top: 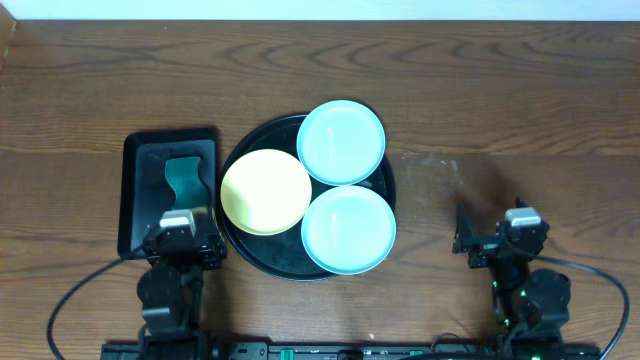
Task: Clean dirty plates on tray and stack at the side
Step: 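Reach the right gripper to the yellow plate rim and pinch it, then grasp the green sponge from the black tray with the left gripper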
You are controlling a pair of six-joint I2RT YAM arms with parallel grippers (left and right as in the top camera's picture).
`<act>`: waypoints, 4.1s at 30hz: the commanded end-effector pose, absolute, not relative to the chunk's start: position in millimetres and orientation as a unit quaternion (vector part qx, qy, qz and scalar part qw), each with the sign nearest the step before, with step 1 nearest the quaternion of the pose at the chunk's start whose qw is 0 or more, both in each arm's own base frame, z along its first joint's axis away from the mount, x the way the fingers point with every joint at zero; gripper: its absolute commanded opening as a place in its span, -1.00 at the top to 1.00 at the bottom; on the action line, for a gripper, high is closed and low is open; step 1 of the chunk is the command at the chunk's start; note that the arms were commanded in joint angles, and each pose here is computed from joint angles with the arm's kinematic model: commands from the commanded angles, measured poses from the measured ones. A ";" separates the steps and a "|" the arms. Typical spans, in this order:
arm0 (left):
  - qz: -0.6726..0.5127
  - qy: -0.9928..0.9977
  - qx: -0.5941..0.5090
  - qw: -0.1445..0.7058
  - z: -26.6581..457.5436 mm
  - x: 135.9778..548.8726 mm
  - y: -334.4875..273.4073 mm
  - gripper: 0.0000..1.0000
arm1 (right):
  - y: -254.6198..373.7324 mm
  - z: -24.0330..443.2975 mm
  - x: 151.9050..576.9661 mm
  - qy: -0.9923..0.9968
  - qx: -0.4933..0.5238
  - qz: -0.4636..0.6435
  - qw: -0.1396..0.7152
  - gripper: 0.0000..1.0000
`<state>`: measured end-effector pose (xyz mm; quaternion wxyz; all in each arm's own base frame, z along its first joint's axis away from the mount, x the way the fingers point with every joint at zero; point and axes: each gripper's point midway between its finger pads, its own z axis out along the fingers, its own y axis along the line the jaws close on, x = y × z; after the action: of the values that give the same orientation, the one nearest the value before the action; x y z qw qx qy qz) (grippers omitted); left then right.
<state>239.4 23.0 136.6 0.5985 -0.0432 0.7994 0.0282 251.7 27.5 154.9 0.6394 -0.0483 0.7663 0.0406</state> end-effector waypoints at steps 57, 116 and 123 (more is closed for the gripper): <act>0.028 0.957 -0.181 0.224 199.4 334.0 80.0 -0.53 | 271.0 154.8 382.4 0.961 -0.051 0.232 0.140 0.06; 0.042 0.976 -0.167 0.134 147.1 317.0 81.1 -0.33 | 336.5 -16.6 333.8 0.989 -0.100 0.091 0.052 0.98; -0.029 0.991 -0.119 0.056 94.8 323.0 57.8 -0.25 | 336.7 -16.6 334.0 0.989 -0.100 0.091 0.053 0.98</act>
<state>325.0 68.0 116.4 0.0905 -0.1424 0.9857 0.0009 339.9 341.4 5.4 0.0676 -0.0911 0.9870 0.1141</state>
